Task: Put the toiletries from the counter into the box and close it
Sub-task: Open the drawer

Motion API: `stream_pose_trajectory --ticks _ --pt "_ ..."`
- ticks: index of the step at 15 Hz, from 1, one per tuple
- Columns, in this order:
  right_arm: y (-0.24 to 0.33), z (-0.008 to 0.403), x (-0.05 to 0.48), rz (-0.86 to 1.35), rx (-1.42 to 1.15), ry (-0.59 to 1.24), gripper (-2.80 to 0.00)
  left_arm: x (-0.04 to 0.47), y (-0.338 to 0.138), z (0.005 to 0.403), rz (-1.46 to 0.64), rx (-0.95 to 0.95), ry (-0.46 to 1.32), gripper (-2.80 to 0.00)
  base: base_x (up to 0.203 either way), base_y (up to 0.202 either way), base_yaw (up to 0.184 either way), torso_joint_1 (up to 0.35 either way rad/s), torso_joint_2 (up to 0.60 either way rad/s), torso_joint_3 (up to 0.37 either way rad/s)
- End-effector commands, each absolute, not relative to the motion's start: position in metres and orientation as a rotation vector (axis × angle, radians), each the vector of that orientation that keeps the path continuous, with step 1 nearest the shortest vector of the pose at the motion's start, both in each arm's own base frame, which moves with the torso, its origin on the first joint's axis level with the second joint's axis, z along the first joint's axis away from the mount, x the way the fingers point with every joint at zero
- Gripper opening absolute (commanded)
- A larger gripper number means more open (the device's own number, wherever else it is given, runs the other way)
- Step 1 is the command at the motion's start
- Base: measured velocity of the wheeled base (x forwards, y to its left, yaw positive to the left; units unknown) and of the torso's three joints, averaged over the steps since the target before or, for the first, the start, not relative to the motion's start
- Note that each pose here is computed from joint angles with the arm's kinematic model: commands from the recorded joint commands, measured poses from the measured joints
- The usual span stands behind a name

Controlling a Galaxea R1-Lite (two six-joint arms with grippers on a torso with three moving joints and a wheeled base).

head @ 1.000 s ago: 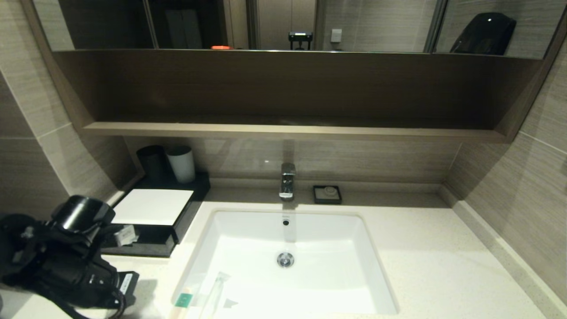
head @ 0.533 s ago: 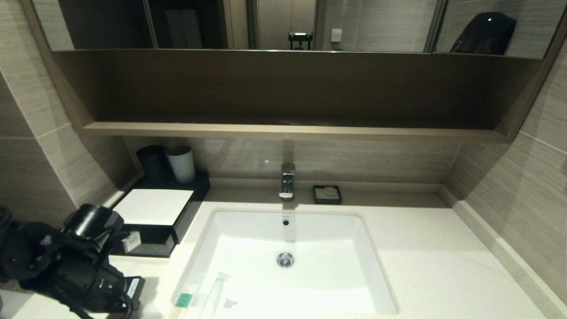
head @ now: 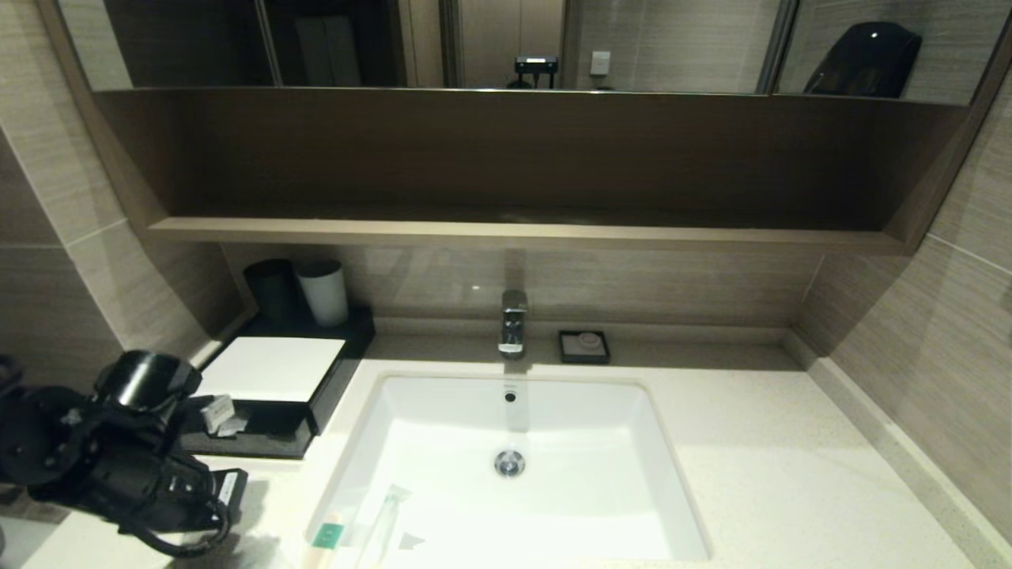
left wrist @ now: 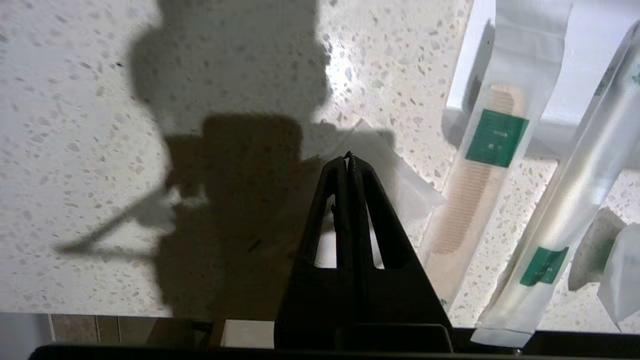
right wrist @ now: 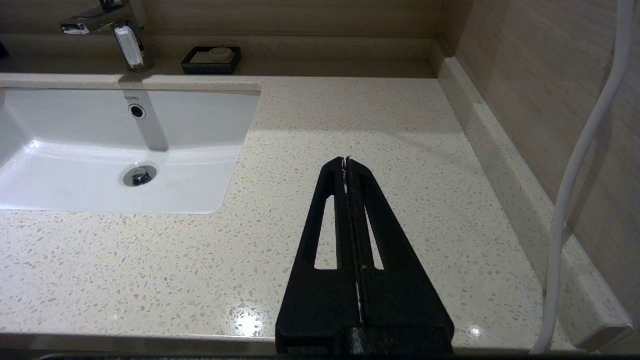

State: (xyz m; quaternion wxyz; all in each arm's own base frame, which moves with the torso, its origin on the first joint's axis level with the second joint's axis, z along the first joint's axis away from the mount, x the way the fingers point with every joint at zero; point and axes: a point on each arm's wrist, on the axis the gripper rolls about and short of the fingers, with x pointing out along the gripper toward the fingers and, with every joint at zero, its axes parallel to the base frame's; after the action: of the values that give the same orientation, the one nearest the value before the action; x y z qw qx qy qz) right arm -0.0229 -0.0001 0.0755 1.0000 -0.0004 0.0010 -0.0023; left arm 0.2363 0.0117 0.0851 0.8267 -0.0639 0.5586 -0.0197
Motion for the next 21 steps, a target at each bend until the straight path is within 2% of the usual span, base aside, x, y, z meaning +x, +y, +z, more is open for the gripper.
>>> stream_pose_trajectory --ticks 1,8,21 --pt "0.0 0.075 -0.023 -0.005 0.0 0.003 -2.8 0.238 0.018 0.087 -0.027 -0.134 1.142 -2.8 0.0 0.0 0.0 0.0 0.0 0.0" --pt "0.0 0.075 -0.023 -0.005 -0.001 0.002 -2.8 0.243 0.049 0.096 0.056 -0.056 0.983 -2.8 0.0 0.0 0.0 0.0 0.0 0.0" --pt "0.0 0.076 -0.023 -0.005 -0.001 0.002 -2.8 0.276 0.065 0.078 0.071 -0.014 0.881 -2.8 0.0 0.0 0.0 0.0 0.0 0.0"
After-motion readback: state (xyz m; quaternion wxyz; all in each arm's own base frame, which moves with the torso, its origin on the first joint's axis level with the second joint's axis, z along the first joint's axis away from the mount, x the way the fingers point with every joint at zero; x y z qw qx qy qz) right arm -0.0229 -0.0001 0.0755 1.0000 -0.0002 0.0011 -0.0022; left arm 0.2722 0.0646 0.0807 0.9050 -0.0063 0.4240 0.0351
